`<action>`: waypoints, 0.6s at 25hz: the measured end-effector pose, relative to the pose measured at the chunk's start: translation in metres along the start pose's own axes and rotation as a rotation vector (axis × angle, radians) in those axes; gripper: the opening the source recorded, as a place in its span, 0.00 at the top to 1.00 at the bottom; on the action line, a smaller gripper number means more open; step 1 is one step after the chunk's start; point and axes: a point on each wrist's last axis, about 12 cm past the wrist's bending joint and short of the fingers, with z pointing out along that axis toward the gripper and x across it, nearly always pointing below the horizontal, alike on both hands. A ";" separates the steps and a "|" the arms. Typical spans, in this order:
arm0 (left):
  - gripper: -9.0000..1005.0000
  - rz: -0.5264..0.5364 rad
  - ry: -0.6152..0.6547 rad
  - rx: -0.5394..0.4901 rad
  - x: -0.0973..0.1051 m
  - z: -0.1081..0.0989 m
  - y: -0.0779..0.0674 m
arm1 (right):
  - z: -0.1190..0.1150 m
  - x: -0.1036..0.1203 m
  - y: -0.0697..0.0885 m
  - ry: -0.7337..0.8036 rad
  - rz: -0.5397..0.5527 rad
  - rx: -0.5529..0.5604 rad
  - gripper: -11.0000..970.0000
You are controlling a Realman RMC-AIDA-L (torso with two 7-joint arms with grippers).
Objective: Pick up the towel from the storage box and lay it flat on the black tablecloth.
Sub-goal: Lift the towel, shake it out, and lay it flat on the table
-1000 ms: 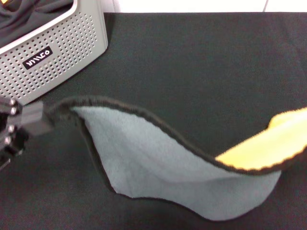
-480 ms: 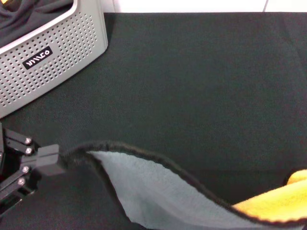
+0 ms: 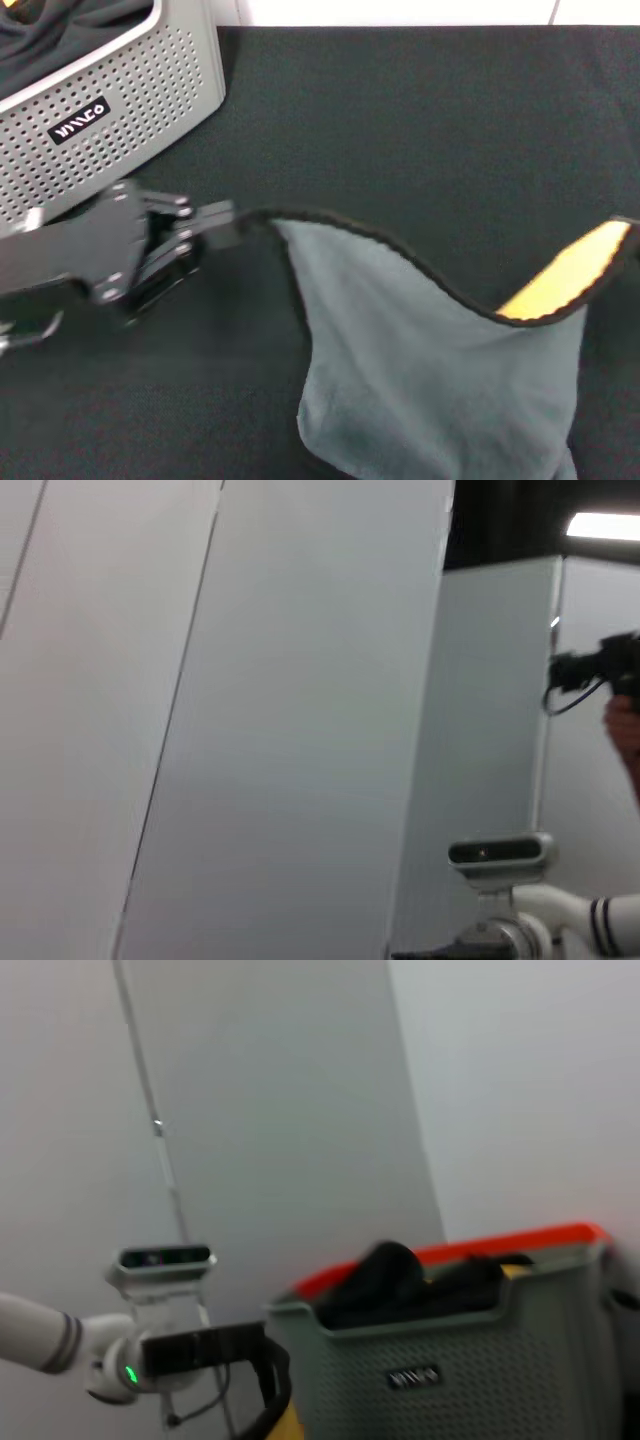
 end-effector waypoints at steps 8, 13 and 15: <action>0.98 0.046 0.100 -0.125 0.023 0.042 0.030 | 0.030 0.019 -0.045 0.052 0.033 0.112 0.95; 0.98 0.103 0.065 -0.222 0.022 0.045 0.040 | 0.039 0.019 -0.064 0.071 -0.001 0.207 0.95; 0.98 0.113 0.044 -0.248 0.019 0.040 0.040 | 0.042 0.017 -0.066 0.071 -0.013 0.209 0.94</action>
